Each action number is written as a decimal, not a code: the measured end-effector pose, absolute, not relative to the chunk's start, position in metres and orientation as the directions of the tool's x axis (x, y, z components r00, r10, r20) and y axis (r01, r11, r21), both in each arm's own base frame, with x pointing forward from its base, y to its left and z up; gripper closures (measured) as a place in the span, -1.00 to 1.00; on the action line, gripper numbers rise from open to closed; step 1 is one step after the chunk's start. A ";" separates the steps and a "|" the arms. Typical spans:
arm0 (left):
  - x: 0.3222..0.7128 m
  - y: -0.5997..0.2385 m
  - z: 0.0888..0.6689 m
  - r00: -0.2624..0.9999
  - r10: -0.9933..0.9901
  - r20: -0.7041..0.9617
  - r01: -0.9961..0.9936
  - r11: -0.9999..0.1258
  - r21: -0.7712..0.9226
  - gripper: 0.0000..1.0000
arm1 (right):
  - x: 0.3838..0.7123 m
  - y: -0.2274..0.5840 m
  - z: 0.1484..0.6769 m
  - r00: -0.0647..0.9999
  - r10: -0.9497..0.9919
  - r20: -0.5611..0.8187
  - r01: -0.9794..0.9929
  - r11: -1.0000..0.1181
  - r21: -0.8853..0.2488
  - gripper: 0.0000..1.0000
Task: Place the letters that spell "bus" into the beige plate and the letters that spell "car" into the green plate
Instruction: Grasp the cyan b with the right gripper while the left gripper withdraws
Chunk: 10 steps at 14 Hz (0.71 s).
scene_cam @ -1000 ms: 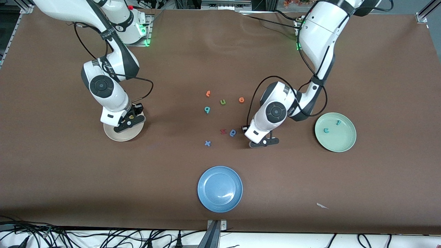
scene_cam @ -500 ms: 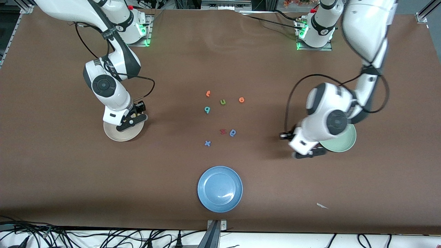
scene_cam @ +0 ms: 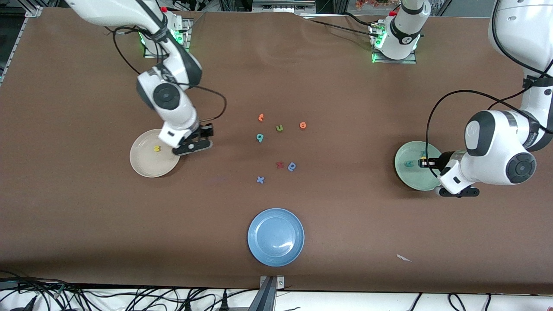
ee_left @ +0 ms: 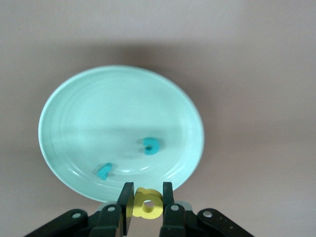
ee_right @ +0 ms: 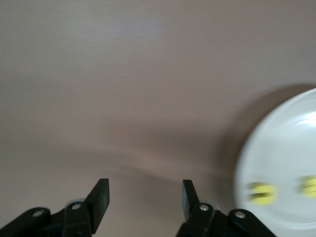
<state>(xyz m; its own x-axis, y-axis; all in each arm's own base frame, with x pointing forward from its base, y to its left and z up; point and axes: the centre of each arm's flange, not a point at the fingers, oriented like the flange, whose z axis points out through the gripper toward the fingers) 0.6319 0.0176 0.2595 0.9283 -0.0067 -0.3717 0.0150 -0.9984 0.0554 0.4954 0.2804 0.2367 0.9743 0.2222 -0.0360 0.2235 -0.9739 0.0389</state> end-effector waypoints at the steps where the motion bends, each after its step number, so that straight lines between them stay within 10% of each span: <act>1: 0.624 0.019 0.238 0.912 -0.015 -0.409 0.001 -0.999 0.039 0.45 | 0.487 0.301 0.234 0.981 0.189 -0.031 0.190 -0.981 0.031 -0.37; 6: 0.607 0.021 0.170 0.872 -0.023 -0.490 -0.004 -0.999 0.039 0.45 | 0.474 0.381 0.237 1.000 0.005 -0.005 0.005 -1.000 -0.021 -0.37; 10: 0.613 0.028 0.176 0.880 -0.015 -0.474 0.004 -0.999 0.040 0.02 | 0.474 0.426 0.227 0.996 -0.090 -0.015 -0.091 -0.994 -0.056 -0.37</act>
<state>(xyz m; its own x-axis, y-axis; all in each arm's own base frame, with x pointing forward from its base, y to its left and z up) 0.6130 0.0276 0.1763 0.8803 -0.0151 -0.4741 0.0043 -0.9992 0.0397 0.4740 0.4260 0.2273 0.9958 -0.0900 -0.0147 -0.0907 -0.9943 -0.0565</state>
